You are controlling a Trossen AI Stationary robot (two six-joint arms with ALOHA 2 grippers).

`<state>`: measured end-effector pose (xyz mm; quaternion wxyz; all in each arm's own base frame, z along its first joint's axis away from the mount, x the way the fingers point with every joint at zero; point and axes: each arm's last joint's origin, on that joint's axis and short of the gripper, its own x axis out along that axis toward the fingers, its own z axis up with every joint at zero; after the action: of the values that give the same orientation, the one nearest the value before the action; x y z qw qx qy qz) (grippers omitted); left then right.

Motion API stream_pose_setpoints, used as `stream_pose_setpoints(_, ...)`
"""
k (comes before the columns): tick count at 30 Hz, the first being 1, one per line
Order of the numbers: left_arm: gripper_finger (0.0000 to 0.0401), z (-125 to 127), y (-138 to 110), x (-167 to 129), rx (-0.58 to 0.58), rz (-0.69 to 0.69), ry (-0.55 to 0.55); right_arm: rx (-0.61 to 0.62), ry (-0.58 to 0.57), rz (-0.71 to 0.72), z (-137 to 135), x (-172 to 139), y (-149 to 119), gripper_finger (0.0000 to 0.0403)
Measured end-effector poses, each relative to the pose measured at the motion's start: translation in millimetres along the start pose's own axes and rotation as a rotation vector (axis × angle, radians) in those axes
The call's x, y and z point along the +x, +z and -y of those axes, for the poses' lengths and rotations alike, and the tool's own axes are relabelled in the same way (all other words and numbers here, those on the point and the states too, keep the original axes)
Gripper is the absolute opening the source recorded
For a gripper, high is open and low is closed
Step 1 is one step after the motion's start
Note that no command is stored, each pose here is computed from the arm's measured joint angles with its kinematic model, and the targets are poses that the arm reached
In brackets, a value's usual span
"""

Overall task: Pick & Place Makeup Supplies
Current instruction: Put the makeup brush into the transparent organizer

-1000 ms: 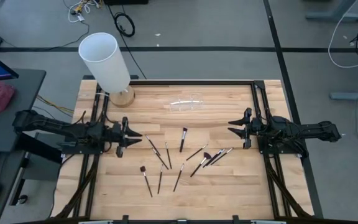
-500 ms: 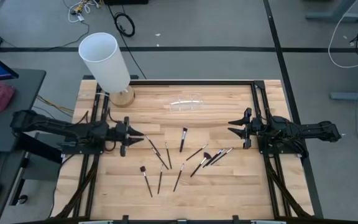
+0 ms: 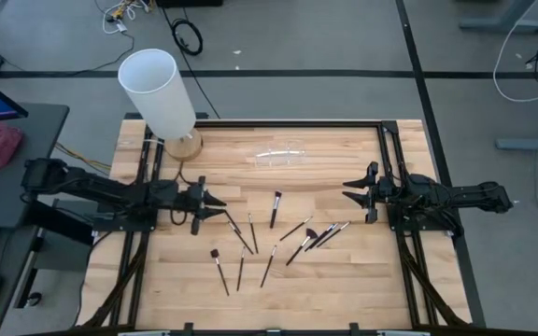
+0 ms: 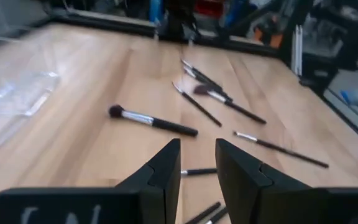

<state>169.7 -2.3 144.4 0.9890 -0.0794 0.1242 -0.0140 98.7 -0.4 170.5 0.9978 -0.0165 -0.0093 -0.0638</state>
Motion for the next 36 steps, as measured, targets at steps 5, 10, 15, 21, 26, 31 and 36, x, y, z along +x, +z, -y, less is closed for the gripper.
stream_pose_setpoints(5,0.0103,-2.6,1.5,17.7,0.108,-0.079,-0.074,0.0,0.0,0.001,0.0,0.0,0.1,0.013)
stream_pose_setpoints(10,0.0103,-11.5,-1.4,23.4,0.186,-0.117,-0.099,0.0,0.0,0.0,0.0,0.0,0.0,0.013)
stream_pose_setpoints(15,0.0103,-18.2,3.7,22.8,0.172,-0.073,-0.125,0.0,0.0,0.0,0.0,0.0,0.0,0.013)
stream_pose_setpoints(21,0.0103,-18.4,11.6,22.9,0.196,0.008,-0.123,0.0,0.0,0.0,0.0,0.0,0.0,0.013)
stream_pose_setpoints(26,0.0103,-18.2,12.5,22.9,0.186,0.016,-0.124,0.0,0.0,0.001,0.0,0.0,0.0,0.013)
stream_pose_setpoints(31,0.0103,-18.2,12.6,22.9,0.191,0.017,-0.123,0.0,-0.001,0.001,0.0,0.0,0.0,0.013)
stream_pose_setpoints(36,0.0103,-18.1,12.4,23.0,0.166,0.014,-0.124,0.0,0.0,0.001,0.0,0.0,0.1,0.013)
